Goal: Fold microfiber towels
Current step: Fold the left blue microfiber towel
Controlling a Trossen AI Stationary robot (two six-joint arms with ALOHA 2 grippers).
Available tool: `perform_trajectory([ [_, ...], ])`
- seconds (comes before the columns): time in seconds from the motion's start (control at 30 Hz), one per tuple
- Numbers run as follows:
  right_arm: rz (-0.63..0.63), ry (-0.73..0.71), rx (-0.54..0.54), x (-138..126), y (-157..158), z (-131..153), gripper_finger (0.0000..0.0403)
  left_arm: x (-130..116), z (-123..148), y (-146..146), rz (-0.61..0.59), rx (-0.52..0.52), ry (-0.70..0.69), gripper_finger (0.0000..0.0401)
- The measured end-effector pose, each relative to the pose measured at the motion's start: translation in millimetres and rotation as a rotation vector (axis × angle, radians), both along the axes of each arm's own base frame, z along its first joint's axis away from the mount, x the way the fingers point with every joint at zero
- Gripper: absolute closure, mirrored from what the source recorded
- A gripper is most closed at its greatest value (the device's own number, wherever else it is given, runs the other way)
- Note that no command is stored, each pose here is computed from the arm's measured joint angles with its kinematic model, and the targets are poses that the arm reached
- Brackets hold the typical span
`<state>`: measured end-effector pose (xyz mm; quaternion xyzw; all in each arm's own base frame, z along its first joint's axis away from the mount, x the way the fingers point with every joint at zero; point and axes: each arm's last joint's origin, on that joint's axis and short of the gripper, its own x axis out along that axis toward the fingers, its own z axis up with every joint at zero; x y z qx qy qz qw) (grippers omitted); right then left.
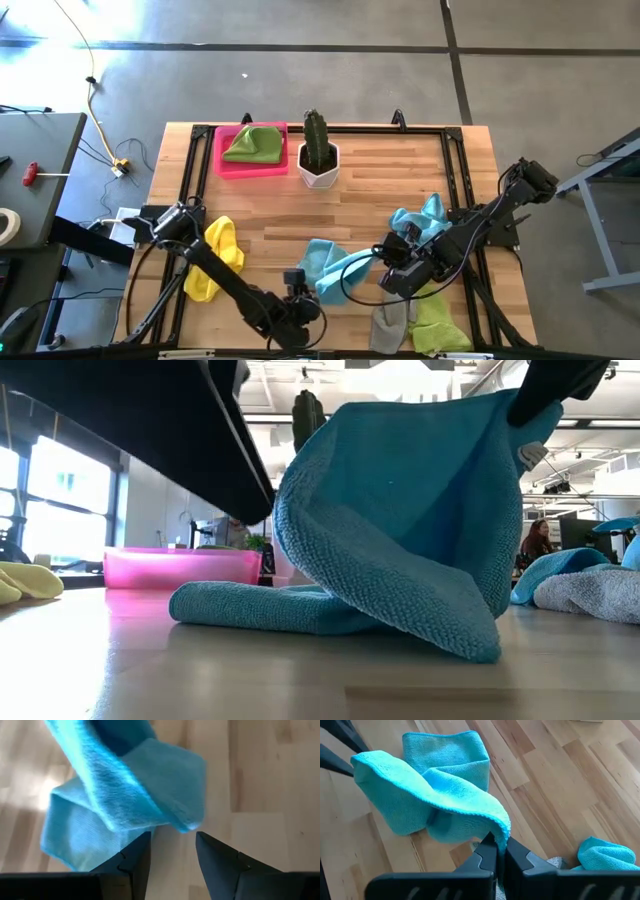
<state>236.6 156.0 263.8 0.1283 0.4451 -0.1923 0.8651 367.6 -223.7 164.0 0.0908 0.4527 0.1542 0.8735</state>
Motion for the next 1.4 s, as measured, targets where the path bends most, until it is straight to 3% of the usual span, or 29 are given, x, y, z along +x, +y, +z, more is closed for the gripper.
perform_trajectory([
  [0.53,-0.003,-0.01,-0.001,0.5,0.2,0.3,0.0403,21.7,-8.4,5.7,-0.156,-0.005,-0.003,0.0256],
  [0.8,-0.003,-0.018,0.003,1.3,0.6,0.7,0.0403,36.5,-4.0,9.0,-0.178,-0.062,-0.101,0.0271],
  [1.0,-0.004,-0.019,0.004,1.4,0.6,0.7,0.0403,45.0,-21.6,8.5,-0.169,-0.109,-0.113,0.0302],
  [1.4,-0.002,-0.023,0.005,1.2,1.2,0.8,0.0403,49.6,-41.2,7.8,-0.16,-0.089,-0.113,0.0321],
])
